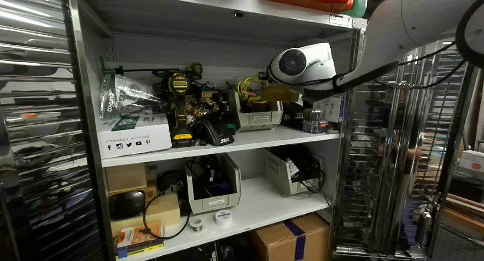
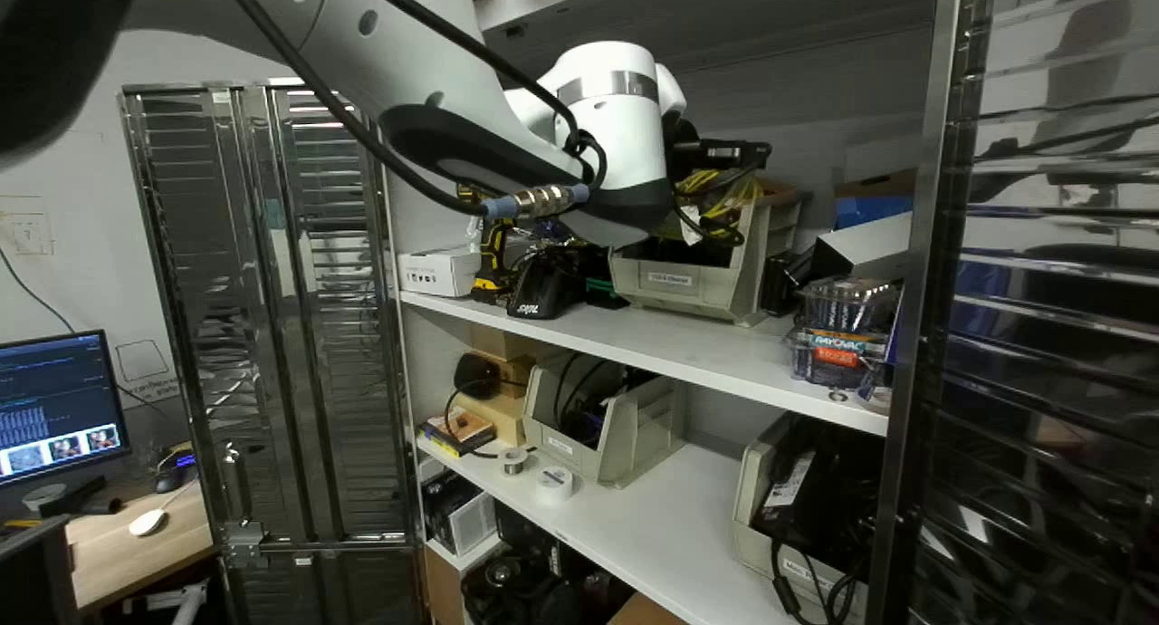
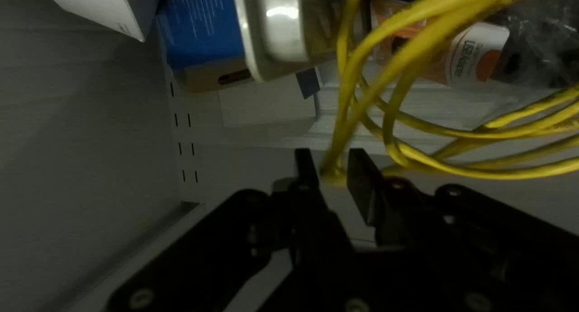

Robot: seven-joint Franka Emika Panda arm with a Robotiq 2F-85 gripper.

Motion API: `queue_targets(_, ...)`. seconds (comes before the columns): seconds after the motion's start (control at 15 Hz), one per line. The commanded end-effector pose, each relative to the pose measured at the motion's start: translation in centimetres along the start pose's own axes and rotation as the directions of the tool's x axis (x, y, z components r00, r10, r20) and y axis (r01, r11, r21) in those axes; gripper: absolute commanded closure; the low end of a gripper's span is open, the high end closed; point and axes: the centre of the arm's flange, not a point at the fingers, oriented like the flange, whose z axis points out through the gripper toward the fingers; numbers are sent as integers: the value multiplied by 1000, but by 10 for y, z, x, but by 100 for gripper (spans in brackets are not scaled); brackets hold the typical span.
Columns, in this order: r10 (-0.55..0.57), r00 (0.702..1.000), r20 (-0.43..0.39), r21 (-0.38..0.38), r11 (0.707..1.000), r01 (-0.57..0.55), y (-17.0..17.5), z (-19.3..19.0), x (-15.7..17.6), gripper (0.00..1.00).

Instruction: Put the yellow cable in the gray box

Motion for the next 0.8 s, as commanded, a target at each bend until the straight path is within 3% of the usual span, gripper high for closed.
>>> queue_targets(0.0, -13, 997, 75, 12, 1000, 12, -7, -4, 14, 41)
queue_targets(0.33, -1, 974, 227, 110, 994, -25, -8, -29, 14, 4)
queue_targets(0.47, -1, 955, 297, 160, 986, -48, -5, -43, 12, 0)
queue_targets(0.73, -52, 913, 406, 180, 983, -24, 16, -76, 2, 0)
